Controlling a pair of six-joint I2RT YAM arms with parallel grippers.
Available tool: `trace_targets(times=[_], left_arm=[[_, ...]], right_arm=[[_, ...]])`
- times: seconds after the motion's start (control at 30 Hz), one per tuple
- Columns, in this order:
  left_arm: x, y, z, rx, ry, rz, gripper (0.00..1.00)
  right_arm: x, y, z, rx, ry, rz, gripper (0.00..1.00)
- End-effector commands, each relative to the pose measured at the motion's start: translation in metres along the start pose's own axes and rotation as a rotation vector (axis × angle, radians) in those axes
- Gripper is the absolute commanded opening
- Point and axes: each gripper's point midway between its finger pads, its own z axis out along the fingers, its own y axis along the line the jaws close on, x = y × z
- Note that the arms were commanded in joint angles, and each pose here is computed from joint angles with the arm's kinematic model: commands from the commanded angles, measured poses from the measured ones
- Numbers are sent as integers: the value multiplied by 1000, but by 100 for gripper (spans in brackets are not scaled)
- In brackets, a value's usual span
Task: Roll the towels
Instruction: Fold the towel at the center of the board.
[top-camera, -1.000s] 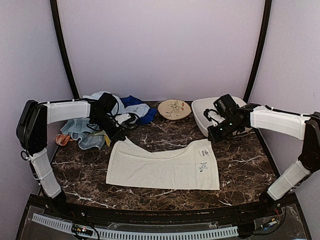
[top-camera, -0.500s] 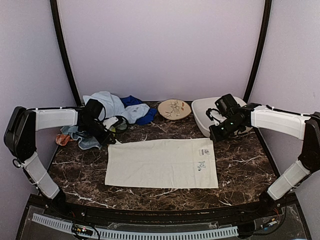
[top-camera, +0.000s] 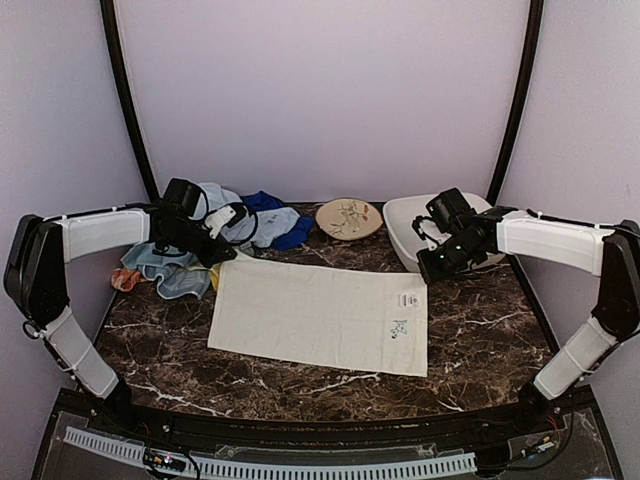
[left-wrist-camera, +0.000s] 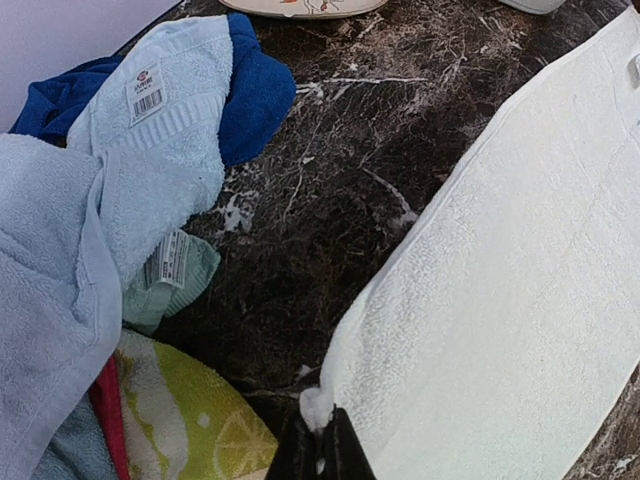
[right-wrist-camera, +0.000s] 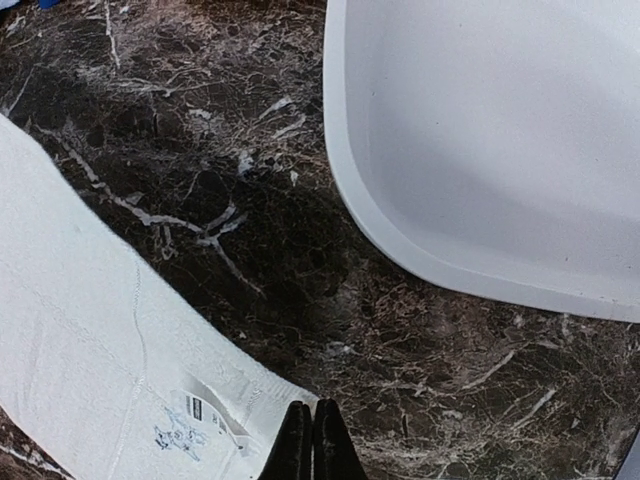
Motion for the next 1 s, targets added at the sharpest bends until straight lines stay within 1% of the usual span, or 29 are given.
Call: trace_targets(times=[0.0,0.1,0.27,0.4,0.53,0.63,0.73,0.97], left_arm=[[7,5,6,-7,-15,35,0],[14,8,11,-23,-25,51,0],[18,13,4,4,-30,17,0],[22,-2,-4,61,-41,29,0],[33,-21,-9,136,-34,11,0],[43,-33,-14,170,-23,6,0],[52,-43,-20,185,-30,16,0],[67,-54,-29,193,-2,26,0]], right_arm=[[-1,-14,7,70,-36,24,0],[1,-17,11,82,-42,30,0],[7,-23,3,122,-56,43,0],[24,-15,-7,135,-56,24,0],[41,-1,-14,138,-63,3,0],[62,10,-13,127,-43,-5,0],[80,15,-11,126,-18,4,0],[96,27,-19,115,-4,33,0]])
